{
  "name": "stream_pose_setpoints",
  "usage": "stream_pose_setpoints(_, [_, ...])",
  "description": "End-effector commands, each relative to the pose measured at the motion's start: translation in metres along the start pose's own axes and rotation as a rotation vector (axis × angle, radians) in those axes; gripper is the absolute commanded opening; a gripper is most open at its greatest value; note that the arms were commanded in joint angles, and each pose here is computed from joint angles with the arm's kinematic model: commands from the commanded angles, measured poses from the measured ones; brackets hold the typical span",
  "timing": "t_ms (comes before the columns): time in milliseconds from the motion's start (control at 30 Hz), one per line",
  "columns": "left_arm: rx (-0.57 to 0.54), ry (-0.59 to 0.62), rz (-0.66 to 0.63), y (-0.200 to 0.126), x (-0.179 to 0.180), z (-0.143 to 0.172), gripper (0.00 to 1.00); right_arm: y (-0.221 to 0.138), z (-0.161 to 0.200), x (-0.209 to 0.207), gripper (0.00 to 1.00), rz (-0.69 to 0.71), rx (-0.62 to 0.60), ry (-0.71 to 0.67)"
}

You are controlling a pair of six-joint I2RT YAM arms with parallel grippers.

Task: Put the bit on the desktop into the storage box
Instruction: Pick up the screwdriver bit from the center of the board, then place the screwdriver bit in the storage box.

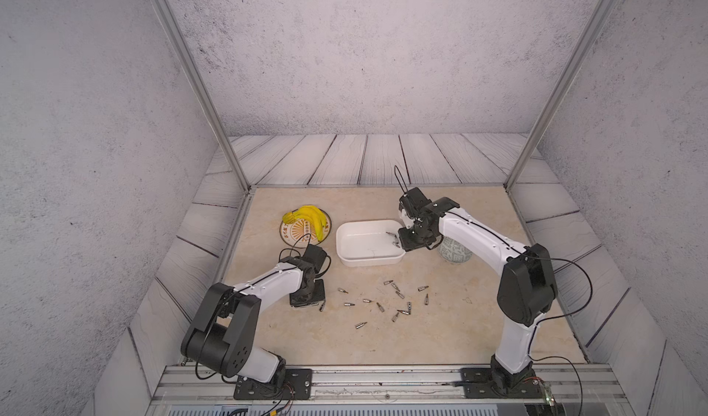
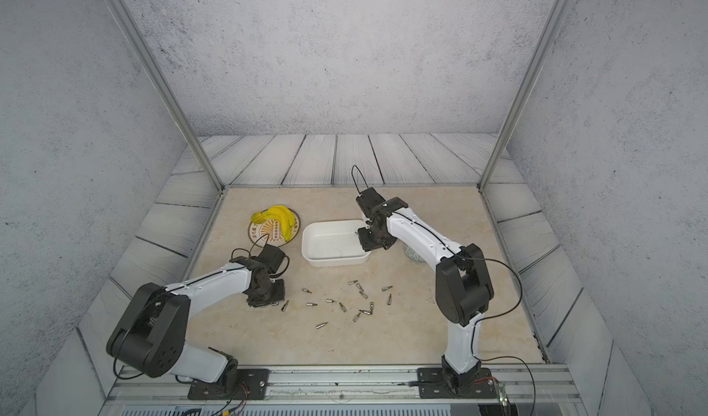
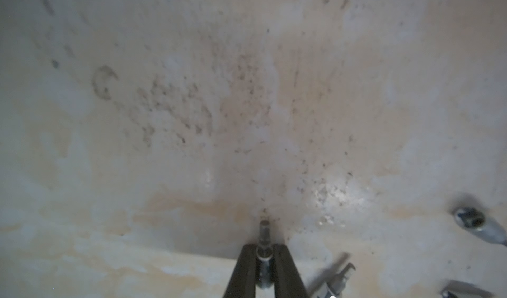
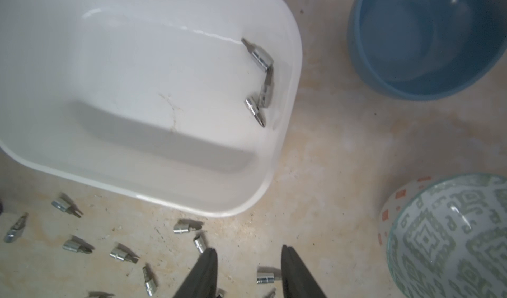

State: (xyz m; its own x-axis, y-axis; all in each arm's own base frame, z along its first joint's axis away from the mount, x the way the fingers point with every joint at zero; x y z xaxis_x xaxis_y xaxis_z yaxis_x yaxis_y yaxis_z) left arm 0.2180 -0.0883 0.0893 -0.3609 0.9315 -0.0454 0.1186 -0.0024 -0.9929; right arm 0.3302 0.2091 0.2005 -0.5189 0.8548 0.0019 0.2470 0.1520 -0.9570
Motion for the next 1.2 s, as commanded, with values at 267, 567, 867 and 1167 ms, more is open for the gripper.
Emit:
stream_pose_setpoints(267, [0.009, 0.062, 0.05, -0.02, -0.015, -0.005, 0.0, -0.002, 0.078, -0.009, 0.54, 0.051, 0.096, 0.081])
stream_pose_setpoints(567, [-0.076, 0.142, 0.134, -0.088, -0.051, -0.044, 0.0, 0.002, 0.109, -0.007, 0.56, 0.034, 0.107, 0.13])
stream_pose_setpoints(867, [-0.118, 0.201, 0.27, -0.115, -0.103, -0.086, 0.0, 0.017, 0.118, 0.0, 0.56, -0.006, 0.091, 0.175])
stream_pose_setpoints(1167, [-0.068, 0.242, 0.333, -0.082, -0.156, -0.106, 0.0, 0.028, 0.121, 0.004, 0.56, -0.009, 0.107, 0.183])
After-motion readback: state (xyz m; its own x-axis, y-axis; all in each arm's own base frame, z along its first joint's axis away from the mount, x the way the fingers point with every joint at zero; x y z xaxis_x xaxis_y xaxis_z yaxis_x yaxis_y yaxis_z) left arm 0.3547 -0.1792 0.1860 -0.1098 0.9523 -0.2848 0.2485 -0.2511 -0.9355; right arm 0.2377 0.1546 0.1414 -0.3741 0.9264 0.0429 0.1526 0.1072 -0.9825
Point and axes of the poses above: each gripper's point midway between its finger pads, its own y axis out along the fingers, its own x axis along the line the jaws close on, z = x × y, the point moved 8 cm from there along -y, back along the fingers, and after that the axes turned 13 degrees about -y, right-handed, at the moved point
